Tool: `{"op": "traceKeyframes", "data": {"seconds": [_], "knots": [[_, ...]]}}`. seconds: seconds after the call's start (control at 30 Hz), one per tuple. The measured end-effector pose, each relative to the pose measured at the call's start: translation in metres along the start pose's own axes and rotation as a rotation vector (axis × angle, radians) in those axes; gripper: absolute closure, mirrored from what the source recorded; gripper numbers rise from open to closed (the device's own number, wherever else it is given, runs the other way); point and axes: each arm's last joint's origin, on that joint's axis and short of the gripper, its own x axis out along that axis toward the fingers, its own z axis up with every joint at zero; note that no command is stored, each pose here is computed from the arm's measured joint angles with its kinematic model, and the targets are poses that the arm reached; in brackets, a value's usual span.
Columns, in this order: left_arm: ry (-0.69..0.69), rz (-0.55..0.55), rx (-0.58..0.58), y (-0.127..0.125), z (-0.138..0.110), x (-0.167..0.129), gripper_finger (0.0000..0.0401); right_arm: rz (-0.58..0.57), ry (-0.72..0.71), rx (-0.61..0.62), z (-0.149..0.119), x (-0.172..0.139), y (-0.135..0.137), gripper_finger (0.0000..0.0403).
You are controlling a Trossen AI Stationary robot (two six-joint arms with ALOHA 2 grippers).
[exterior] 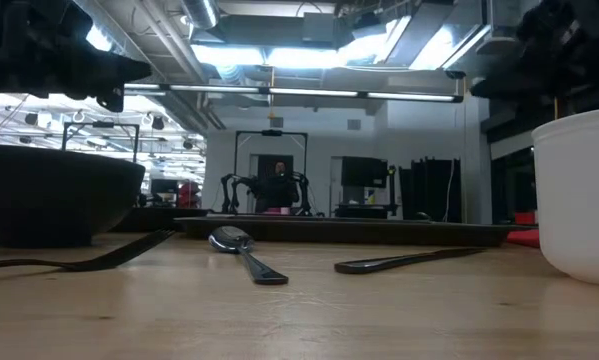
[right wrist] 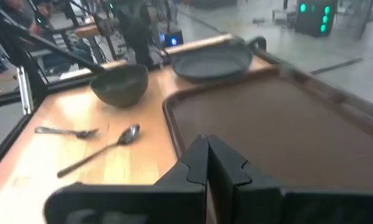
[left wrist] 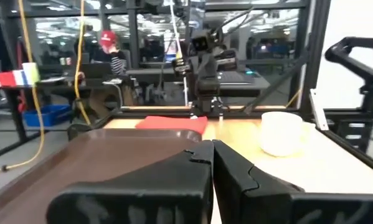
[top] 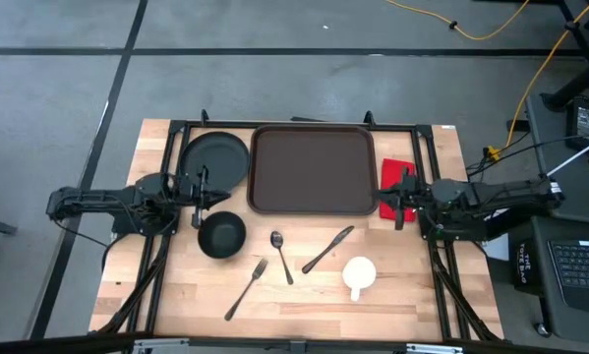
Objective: Set up tray
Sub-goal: Put the white mug on the top left of the brown tray
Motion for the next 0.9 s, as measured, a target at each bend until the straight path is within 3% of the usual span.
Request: {"op": "traceKeyframes", "data": {"seconds": [0.23, 0.47, 0.57, 0.77, 0.9], "knots": [[-0.072, 0.006, 0.037, -0.006, 0.007, 0.01, 0.0399, 0.02, -0.102, -0.049, 0.011, 0.016, 0.009, 0.0399], [-0.091, 0.012, 0.048, -0.008, 0.008, 0.019, 0.0399, 0.012, -0.06, -0.042, 0.009, 0.028, 0.012, 0.0397], [-0.141, 0.063, -0.021, -0.007, 0.012, 0.022, 0.04, 0.013, -0.062, -0.04, 0.019, 0.032, 0.016, 0.0399], [-0.131, 0.042, -0.078, -0.009, 0.017, 0.033, 0.0399, 0.016, -0.066, -0.042, 0.049, 0.046, 0.029, 0.0397], [-0.101, 0.035, -0.093, -0.011, 0.026, 0.048, 0.04, 0.056, 0.048, -0.045, 0.058, 0.062, 0.042, 0.0399]]}}
